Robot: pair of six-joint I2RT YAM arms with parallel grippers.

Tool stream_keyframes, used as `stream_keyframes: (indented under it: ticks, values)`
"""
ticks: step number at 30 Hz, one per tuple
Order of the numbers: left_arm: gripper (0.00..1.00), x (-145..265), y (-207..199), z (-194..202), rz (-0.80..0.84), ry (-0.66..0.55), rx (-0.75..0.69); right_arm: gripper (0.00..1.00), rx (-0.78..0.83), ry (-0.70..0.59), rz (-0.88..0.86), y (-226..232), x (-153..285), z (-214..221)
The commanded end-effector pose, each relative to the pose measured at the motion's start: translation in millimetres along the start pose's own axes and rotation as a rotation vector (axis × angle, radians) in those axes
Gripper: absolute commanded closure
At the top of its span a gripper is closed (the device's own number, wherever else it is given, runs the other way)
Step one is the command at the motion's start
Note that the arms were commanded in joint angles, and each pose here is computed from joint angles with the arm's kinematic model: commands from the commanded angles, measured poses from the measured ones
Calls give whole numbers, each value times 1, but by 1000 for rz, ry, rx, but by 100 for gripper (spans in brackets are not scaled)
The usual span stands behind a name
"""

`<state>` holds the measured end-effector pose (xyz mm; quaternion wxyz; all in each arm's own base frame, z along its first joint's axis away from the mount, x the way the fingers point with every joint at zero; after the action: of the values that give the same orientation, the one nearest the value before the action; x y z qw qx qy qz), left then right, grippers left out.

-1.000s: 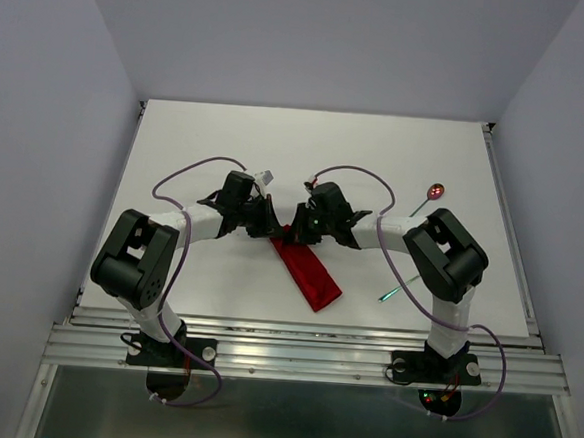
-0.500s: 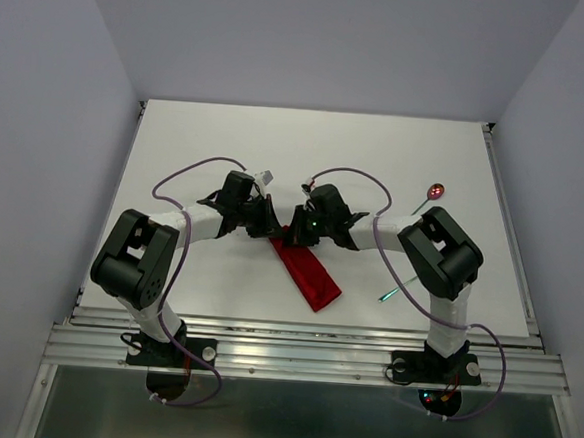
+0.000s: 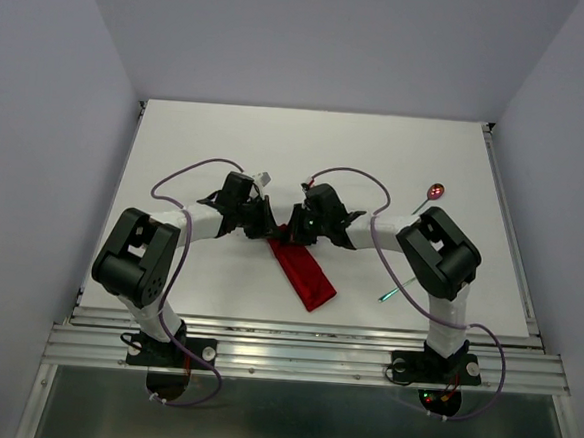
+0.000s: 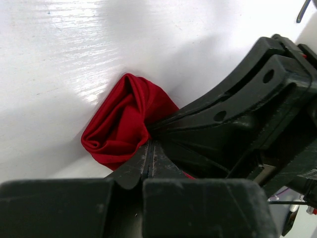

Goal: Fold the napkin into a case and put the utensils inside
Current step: Stuff the top corner of the smaller-rectangle-folded napkin into the folded napkin.

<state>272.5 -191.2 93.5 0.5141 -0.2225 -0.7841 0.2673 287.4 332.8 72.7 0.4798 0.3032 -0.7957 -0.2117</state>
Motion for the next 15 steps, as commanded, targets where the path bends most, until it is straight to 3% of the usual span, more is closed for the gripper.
stream_keyframes:
  ticks: [1,8,15]
  values:
    - [100,6,-5,-4,-7,-8,-28,99,17,-39,61,-1,14,2]
    - [100,11,-10,-8,86,16,-67,99,31,-188,-8,20,48,-15]
    - [100,17,-12,-8,209,17,-64,99,-6,-187,-17,18,41,-13]
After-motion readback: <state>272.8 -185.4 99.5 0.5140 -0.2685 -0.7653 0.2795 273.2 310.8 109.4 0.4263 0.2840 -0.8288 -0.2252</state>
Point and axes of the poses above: each gripper's point midway between its finger pads, its own x axis back along the fingers, its own y axis along the line the jaws close on, z = x × y, the point moved 7 cm from there along x, back along the fingers, and after that the axes turned 4 degrees about x, right-handed, at the moved point
